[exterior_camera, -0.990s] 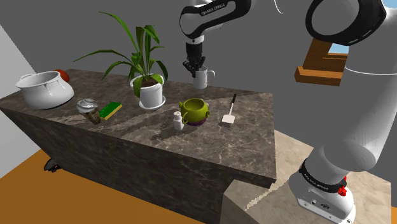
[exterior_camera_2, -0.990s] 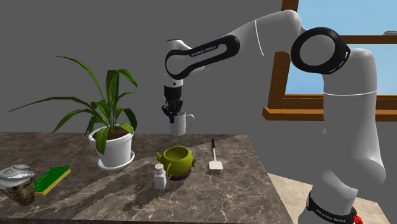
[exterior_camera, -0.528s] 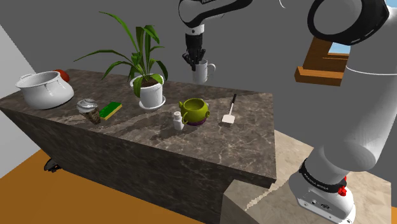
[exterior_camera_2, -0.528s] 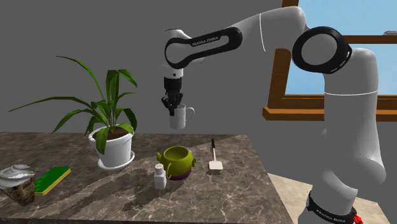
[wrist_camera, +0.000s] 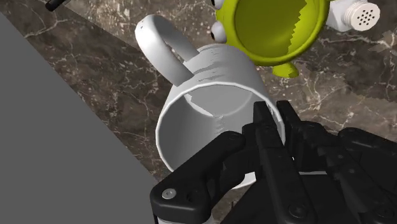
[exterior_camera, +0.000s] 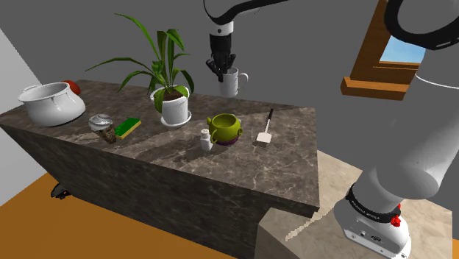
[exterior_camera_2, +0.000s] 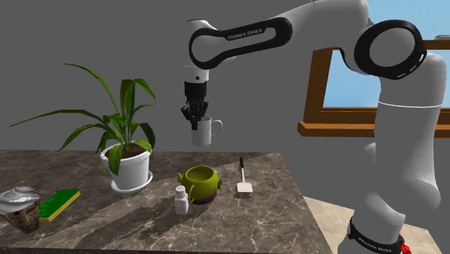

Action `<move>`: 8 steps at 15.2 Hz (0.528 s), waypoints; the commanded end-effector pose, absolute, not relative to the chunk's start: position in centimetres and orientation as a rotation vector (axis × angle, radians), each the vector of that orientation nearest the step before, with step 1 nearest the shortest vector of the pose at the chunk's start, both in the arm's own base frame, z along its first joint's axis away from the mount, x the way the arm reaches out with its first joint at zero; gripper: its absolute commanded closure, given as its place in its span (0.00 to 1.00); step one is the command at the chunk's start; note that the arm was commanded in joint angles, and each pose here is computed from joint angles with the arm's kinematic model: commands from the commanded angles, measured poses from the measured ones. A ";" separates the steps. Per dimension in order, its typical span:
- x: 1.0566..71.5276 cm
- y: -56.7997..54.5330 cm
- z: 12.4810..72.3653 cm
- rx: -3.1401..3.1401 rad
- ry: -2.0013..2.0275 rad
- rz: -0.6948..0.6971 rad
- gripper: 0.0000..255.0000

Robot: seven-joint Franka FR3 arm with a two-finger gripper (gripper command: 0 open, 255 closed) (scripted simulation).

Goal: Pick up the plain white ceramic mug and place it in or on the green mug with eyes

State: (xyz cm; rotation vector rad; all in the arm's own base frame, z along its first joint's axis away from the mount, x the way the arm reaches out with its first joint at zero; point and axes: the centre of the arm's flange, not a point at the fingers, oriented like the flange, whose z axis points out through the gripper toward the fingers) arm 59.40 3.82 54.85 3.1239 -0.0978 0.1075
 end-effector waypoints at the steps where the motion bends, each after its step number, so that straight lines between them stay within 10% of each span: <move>1: 57.9 6.0 55.4 3.123 -0.099 0.106 1.00; 8: 54.2 11.5 55.9 3.123 -0.099 0.106 1.00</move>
